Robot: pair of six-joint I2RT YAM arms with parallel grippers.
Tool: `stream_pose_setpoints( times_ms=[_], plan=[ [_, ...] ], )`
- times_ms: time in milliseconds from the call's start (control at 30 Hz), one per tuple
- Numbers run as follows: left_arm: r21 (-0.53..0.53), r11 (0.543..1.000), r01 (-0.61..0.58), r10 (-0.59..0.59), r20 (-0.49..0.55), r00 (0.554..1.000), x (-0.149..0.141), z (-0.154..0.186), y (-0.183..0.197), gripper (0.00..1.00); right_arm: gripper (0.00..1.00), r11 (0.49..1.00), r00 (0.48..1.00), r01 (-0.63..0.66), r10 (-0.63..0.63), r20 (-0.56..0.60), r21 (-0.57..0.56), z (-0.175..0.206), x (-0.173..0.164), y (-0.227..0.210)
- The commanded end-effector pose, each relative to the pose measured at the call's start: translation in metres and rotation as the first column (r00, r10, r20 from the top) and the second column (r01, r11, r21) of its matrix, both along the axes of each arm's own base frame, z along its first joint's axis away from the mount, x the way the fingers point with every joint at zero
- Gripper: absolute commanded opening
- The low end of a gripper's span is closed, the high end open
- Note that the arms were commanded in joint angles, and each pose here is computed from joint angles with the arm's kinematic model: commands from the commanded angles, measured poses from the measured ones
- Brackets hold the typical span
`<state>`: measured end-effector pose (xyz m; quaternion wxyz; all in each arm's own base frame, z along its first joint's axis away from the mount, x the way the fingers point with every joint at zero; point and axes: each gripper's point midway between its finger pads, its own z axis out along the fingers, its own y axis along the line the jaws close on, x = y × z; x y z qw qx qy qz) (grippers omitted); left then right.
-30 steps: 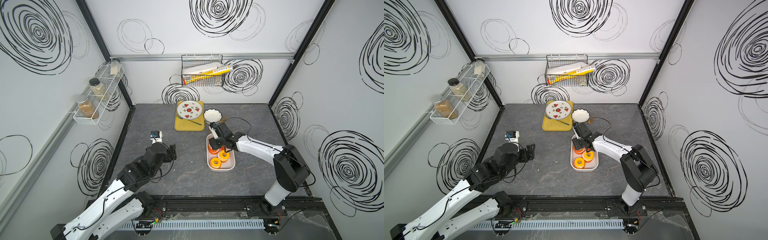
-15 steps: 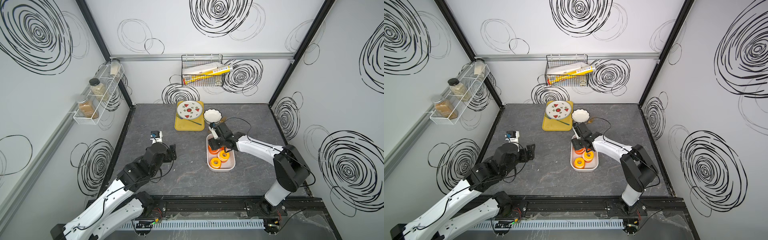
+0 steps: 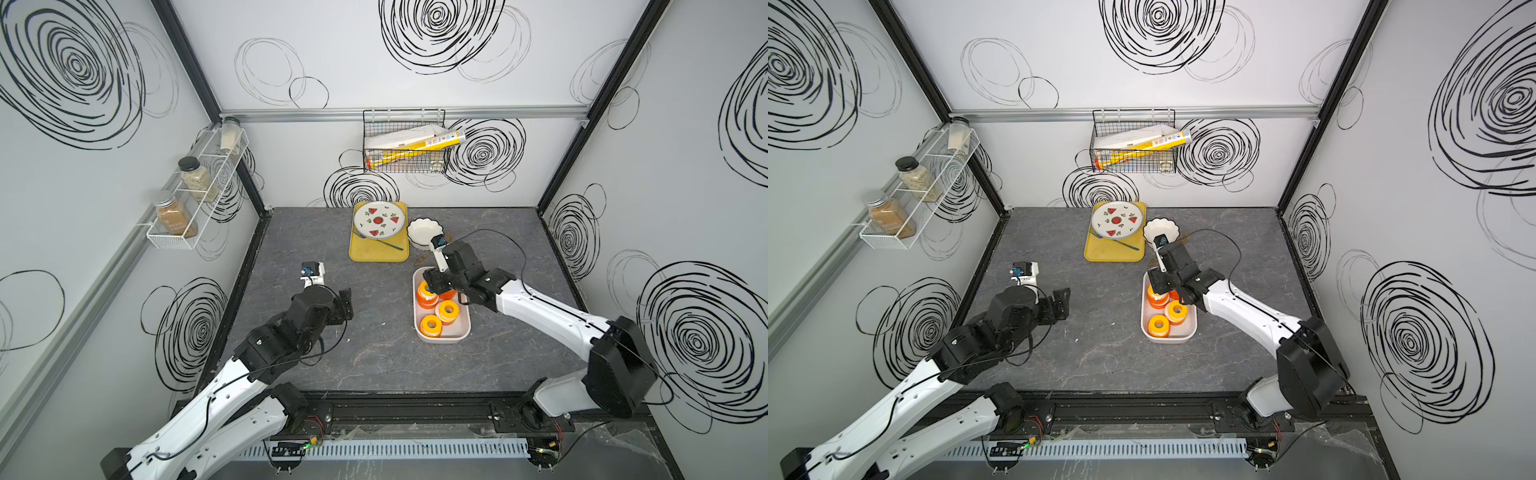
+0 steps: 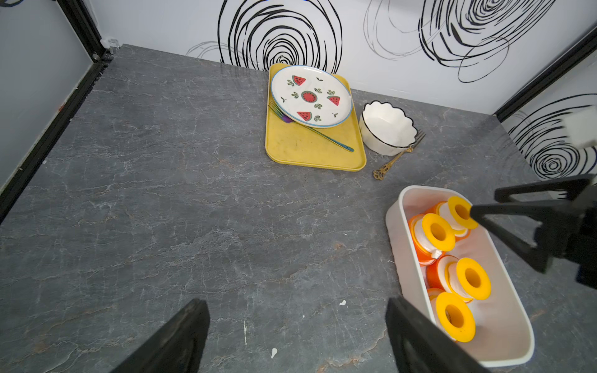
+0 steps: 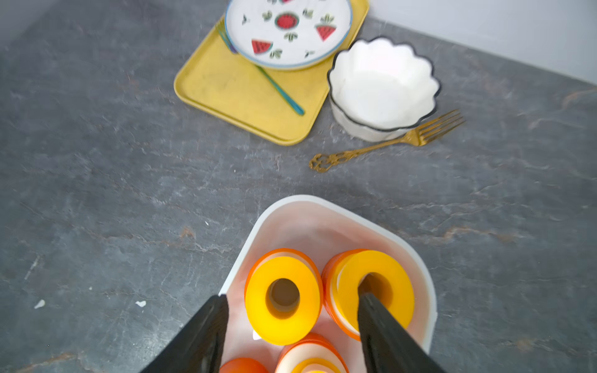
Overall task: Put the sealing tape into the storage box
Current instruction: Place the sealing tape in the storage box, then reset both arms
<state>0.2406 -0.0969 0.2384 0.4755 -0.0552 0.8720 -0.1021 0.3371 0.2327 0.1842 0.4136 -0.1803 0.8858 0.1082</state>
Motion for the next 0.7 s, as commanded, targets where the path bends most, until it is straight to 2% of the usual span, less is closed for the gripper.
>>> stream_pose_setpoints(
  times_ms=[0,133,200,267,367,500,667],
  plan=[
    [-0.014,0.999,-0.031,0.032,0.047,0.998,0.006,0.009,0.004,0.92,0.72,0.993,0.984,0.099,-0.107,0.144,0.058,0.041,0.003,-0.024],
    [-0.048,0.995,-0.087,0.09,0.083,0.992,0.009,0.022,0.012,0.94,0.81,0.967,0.931,0.224,-0.248,0.267,0.118,0.072,-0.006,-0.061],
    [-0.091,0.99,-0.111,0.12,0.103,0.987,0.014,0.033,0.012,0.95,0.87,0.939,0.881,0.306,-0.342,0.328,0.156,0.084,-0.013,-0.087],
    [-0.139,0.984,-0.112,0.131,0.135,0.982,0.021,0.044,0.006,0.97,0.98,0.913,0.827,0.361,-0.407,0.388,0.189,0.088,-0.021,-0.108],
    [-0.162,0.982,-0.102,0.138,0.231,0.963,0.038,0.05,-0.002,0.99,1.0,0.871,0.742,0.436,-0.491,0.457,0.227,0.083,-0.032,-0.137],
    [-0.065,0.995,-0.071,0.088,0.327,0.941,0.061,0.04,-0.015,0.99,1.0,0.809,0.665,0.541,-0.578,0.473,0.229,0.065,-0.038,-0.171],
    [0.062,0.978,-0.199,0.168,0.325,0.931,0.087,0.0,0.003,0.99,1.0,0.732,0.598,0.66,-0.649,0.471,0.17,0.032,-0.036,-0.21]
  ],
)
